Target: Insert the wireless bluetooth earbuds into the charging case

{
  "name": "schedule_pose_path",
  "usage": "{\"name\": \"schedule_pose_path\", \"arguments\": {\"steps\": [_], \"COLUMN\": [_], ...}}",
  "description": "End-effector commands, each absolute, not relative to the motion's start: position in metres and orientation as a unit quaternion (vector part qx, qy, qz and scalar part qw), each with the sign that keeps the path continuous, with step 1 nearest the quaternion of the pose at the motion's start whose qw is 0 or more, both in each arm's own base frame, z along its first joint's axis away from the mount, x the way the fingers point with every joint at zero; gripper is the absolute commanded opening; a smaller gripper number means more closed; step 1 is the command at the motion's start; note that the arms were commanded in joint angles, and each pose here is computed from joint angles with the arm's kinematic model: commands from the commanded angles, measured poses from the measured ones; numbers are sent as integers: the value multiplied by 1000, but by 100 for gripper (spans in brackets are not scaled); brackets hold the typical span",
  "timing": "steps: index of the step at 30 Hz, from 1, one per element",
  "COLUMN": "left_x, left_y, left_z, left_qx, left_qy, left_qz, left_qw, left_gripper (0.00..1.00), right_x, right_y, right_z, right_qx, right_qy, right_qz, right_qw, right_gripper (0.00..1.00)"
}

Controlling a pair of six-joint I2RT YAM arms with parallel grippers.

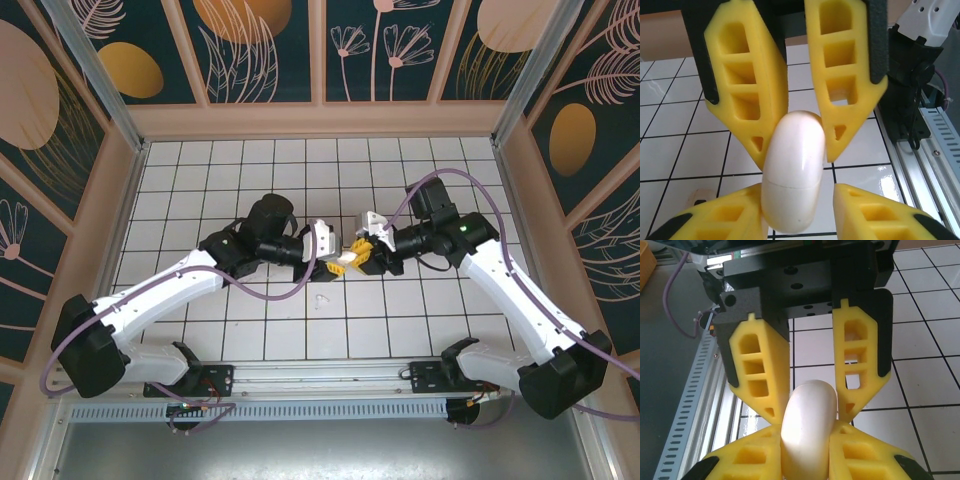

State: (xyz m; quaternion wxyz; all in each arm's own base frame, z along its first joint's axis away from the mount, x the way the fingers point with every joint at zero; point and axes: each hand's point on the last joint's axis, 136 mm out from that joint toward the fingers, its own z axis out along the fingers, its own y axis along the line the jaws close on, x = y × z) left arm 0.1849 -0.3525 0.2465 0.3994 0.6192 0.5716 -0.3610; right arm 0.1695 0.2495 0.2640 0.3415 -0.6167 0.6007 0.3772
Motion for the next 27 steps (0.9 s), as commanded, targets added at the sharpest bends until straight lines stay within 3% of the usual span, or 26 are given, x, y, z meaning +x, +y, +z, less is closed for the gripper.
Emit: {"name": "schedule_pose_path", "arguments": {"steps": [1,4,10,15,22,27], "left_x": [183,185,187,185,182,181], "left_y": [-356,-356,-356,-362,-364,-364], "left_z": [259,261,264,270,273,276], "left_qx": [620,614,602,582,577,576], "left_qy": [559,563,568,560,555,553], "left_qz": [-375,-373,-376,-408,-425,-427], "left_qw": [404,408,416,425,422,424], "left_gripper": [29,25,20,19,18,19], "right_x": [168,170,169,159,155,156], "right_y": [254,254,244,237,236,236], "right_z": [280,279,284,291,299,300], "right_qx": [-627,-623,-594,-571,-560,-563], "right_qy": [576,580,588,570,549,546], "right_qz": [383,381,385,400,429,431], "right_qw": [358,361,392,435,449,447], "right_gripper": [17,19,38,42,39,24]}}
